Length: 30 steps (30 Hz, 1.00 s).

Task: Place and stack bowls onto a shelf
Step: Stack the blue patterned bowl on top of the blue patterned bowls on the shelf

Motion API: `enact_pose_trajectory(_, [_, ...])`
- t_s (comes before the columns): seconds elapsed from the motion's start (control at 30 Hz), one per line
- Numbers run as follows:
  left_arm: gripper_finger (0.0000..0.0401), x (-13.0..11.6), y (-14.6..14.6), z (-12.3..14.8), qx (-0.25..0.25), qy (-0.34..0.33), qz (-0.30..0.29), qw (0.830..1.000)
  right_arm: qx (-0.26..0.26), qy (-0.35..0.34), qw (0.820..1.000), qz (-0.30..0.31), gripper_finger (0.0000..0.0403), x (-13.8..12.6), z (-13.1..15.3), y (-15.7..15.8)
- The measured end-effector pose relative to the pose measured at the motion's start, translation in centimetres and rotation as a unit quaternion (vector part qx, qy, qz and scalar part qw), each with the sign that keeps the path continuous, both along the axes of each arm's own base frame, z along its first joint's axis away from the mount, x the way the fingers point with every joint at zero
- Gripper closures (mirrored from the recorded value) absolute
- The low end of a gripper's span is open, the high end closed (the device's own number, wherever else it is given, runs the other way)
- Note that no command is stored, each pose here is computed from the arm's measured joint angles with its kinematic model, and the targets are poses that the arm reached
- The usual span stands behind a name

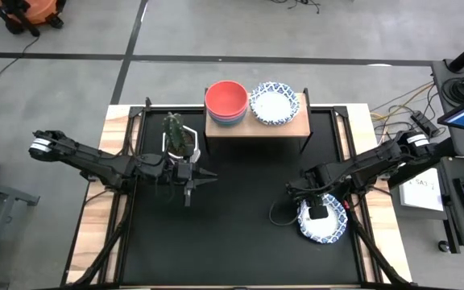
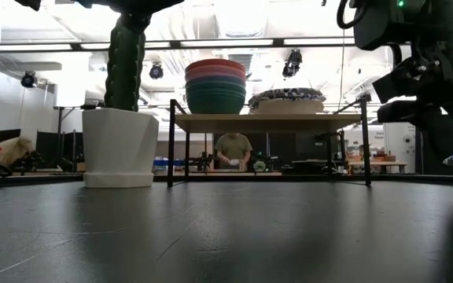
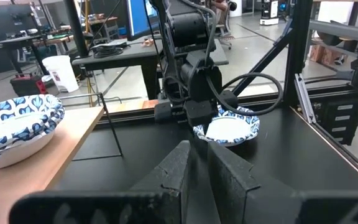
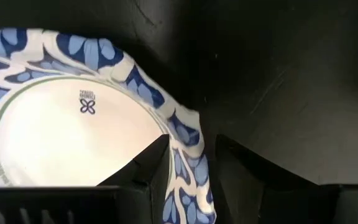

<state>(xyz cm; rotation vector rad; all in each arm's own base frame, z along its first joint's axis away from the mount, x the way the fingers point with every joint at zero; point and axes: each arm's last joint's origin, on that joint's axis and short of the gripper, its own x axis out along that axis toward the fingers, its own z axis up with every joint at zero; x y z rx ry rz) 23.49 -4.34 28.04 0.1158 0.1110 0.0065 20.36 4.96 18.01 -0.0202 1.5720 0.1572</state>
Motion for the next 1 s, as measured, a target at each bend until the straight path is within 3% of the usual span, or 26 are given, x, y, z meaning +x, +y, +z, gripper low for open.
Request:
enact_pose_trajectory(0.33, [0.0362, 0.01, 0.0, 0.06, -0.001, -0.003, 0.0, 1.0, 0.015, -0.024, 1.0, 0.006, 0.0305, 0.45, -0.47, 0.16])
enact_pose_trajectory(1.0, [0.0362, 0.01, 0.0, 0.07, -0.001, -0.003, 0.001, 1.0, 0.029, -0.013, 0.999, -0.02, 0.0391, 0.35, -0.45, 0.21])
